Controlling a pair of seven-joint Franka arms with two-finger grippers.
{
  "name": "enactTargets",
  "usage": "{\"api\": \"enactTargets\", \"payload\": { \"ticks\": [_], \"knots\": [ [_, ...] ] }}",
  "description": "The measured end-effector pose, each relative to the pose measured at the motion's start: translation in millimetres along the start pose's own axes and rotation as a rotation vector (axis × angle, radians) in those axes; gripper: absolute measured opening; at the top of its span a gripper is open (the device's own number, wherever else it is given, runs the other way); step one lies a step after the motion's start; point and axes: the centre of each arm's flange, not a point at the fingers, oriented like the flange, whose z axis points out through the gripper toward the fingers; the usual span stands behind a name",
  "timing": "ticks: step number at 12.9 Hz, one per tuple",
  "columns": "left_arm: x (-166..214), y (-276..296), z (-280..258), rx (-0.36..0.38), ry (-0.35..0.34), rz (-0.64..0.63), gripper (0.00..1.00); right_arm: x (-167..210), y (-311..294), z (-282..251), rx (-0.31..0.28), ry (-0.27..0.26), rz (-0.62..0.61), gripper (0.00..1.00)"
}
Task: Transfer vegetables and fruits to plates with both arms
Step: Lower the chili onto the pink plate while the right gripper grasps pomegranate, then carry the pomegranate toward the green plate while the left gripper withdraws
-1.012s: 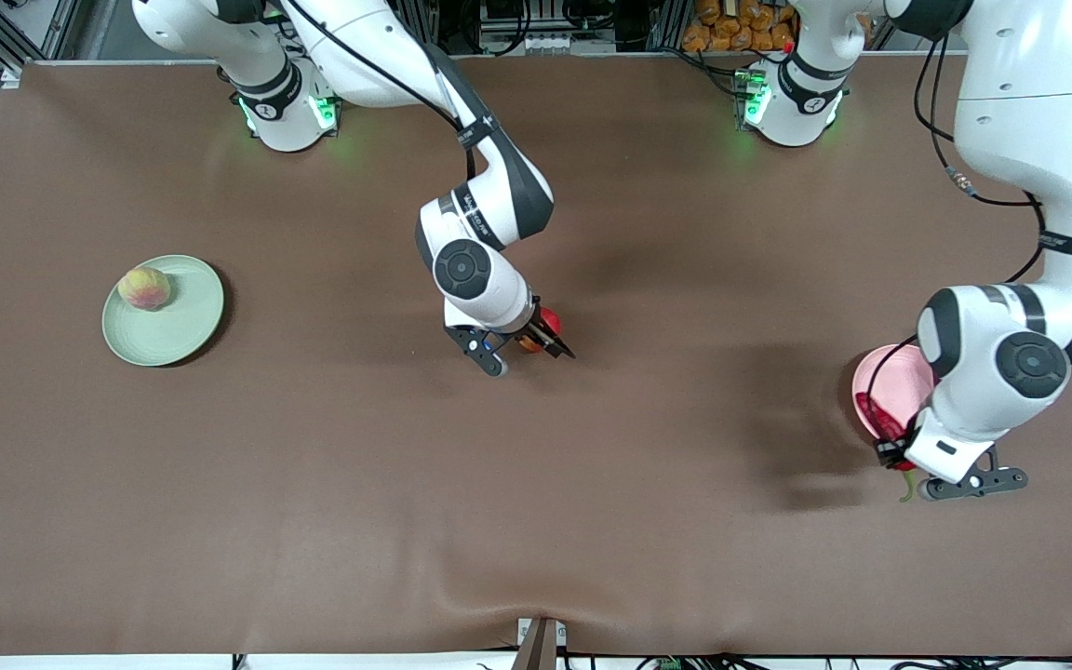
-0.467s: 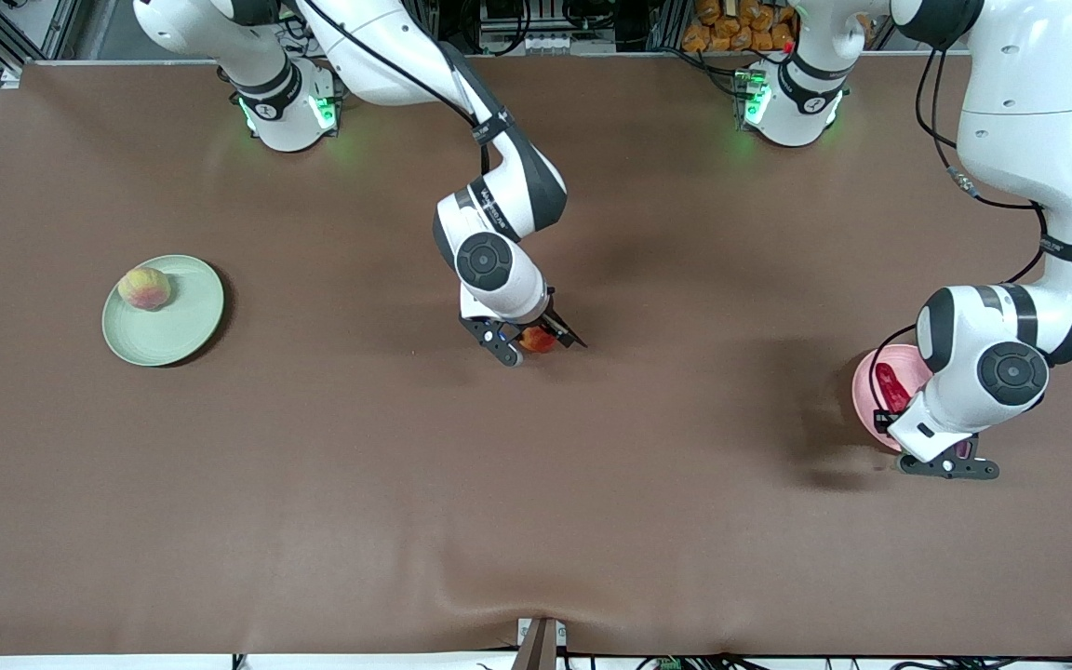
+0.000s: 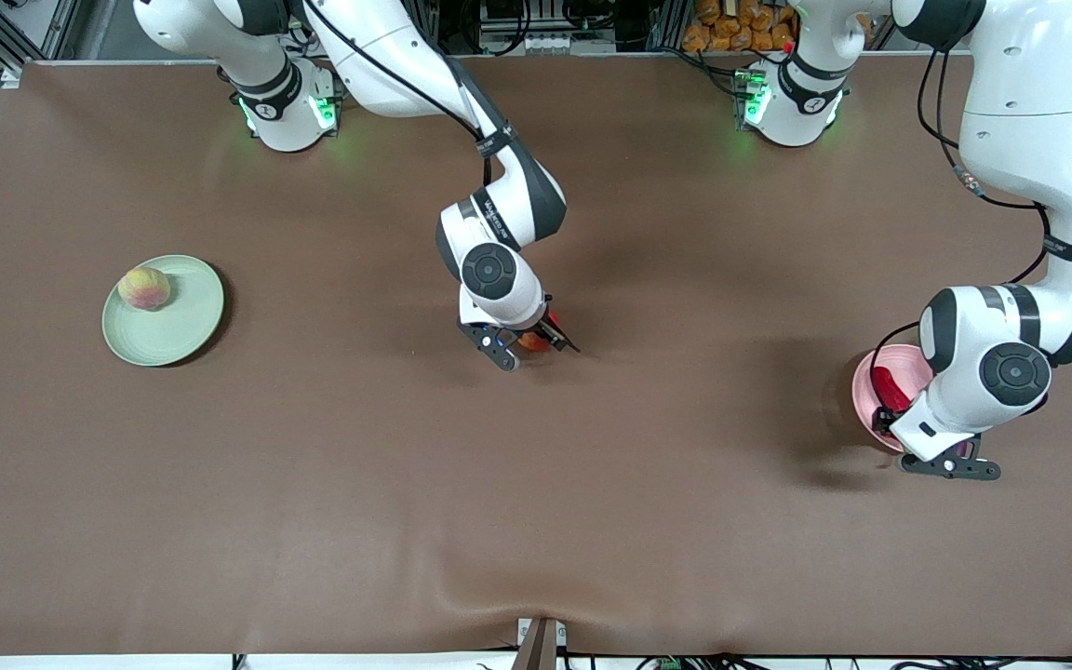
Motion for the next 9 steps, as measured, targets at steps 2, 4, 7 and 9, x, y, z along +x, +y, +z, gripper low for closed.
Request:
{"api": "enactTargets", "payload": {
  "ticks": [2,4,7,9],
  "knots": [
    [5,-2,-7,0.003,0.018,-0.002,1.0,12,-1,-6,0.001,0.005,0.011,0.81],
    [13,-2,-22,0.005,0.047,-0.002,1.0,37,0,-20,-0.034,-0.007,0.013,0.81],
    [21,10,-64,-0.009,0.086,-0.018,1.0,114,24,-69,-0.165,-0.059,-0.109,0.81],
    [20,28,-105,-0.03,0.083,-0.048,1.0,185,63,-125,-0.239,-0.092,-0.267,0.81]
  ]
}}
